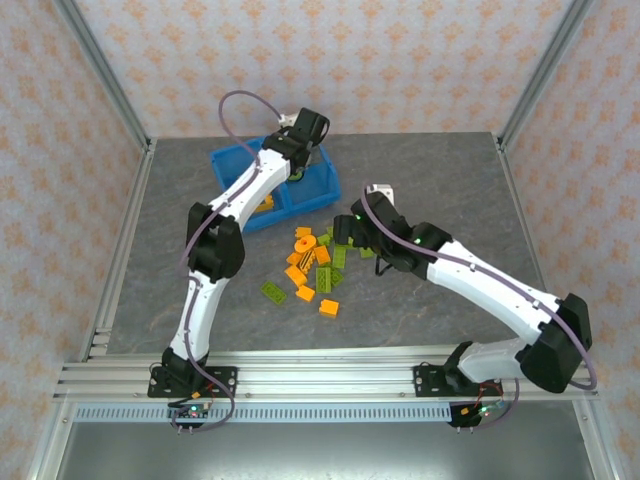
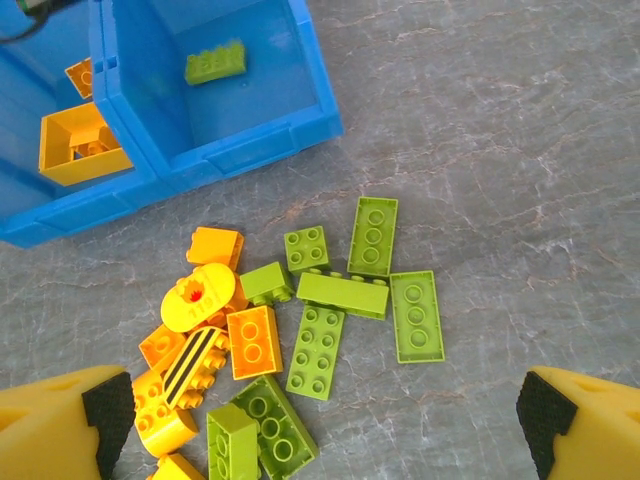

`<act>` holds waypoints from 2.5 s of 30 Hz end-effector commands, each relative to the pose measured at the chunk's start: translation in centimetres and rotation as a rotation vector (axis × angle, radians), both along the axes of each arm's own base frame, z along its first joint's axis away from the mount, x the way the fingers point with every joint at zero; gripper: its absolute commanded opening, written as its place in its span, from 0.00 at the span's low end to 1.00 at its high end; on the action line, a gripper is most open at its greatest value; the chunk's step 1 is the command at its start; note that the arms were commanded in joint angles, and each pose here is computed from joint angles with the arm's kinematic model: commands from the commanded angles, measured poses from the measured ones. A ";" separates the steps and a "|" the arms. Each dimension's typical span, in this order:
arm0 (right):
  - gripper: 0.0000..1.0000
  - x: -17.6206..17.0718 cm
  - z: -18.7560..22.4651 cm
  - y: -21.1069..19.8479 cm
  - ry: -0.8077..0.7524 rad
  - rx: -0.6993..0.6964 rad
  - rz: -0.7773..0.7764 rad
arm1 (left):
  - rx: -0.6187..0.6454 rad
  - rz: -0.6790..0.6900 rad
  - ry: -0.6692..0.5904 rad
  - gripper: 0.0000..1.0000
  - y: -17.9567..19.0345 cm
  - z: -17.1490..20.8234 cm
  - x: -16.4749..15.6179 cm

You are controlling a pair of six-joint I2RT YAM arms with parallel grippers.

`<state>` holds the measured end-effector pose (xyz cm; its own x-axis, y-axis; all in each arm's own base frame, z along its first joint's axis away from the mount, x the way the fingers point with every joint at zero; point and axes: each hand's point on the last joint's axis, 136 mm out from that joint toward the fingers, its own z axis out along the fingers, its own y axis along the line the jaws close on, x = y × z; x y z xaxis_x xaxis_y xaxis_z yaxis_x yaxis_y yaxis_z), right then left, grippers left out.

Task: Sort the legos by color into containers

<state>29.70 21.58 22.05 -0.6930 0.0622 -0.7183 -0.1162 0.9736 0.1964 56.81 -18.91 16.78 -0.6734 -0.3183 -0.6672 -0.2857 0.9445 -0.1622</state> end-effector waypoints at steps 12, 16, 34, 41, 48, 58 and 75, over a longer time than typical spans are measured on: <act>0.99 1.9 -5.1 -0.8 0.088 -0.108 -0.031 | -0.191 -0.227 -0.184 0.43 0.7 13.4 -11.1; 0.99 3.2 -8.6 -1.3 0.163 -0.180 -0.033 | -0.155 -0.348 -0.146 0.51 1.6 13.6 -16.3; 0.64 4.9 -18.7 -2.9 0.375 -0.273 -0.039 | 0.103 -0.525 -0.098 0.98 6.1 12.2 -24.5; 0.48 4.3 -20.0 -3.2 0.406 -0.271 -0.051 | 0.121 -0.520 -0.110 0.99 6.3 11.2 -24.0; 0.32 4.7 -18.8 -3.5 0.380 -0.267 -0.093 | 0.113 -0.516 -0.080 0.99 6.6 10.1 -24.0; 0.31 8.0 -5.2 -3.0 0.095 -0.150 -0.145 | -0.005 -0.634 -0.131 0.99 4.4 11.2 -24.9; 0.32 18.4 -3.5 13.2 0.075 0.114 0.133 | 0.144 -0.518 -0.219 1.00 8.3 12.0 -25.7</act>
<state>47.24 34.13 20.29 -0.7228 0.0563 -0.6887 -0.2344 0.9176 0.3210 30.84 -12.03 28.33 -0.5911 0.0927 -0.8013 0.2805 0.9550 -0.0964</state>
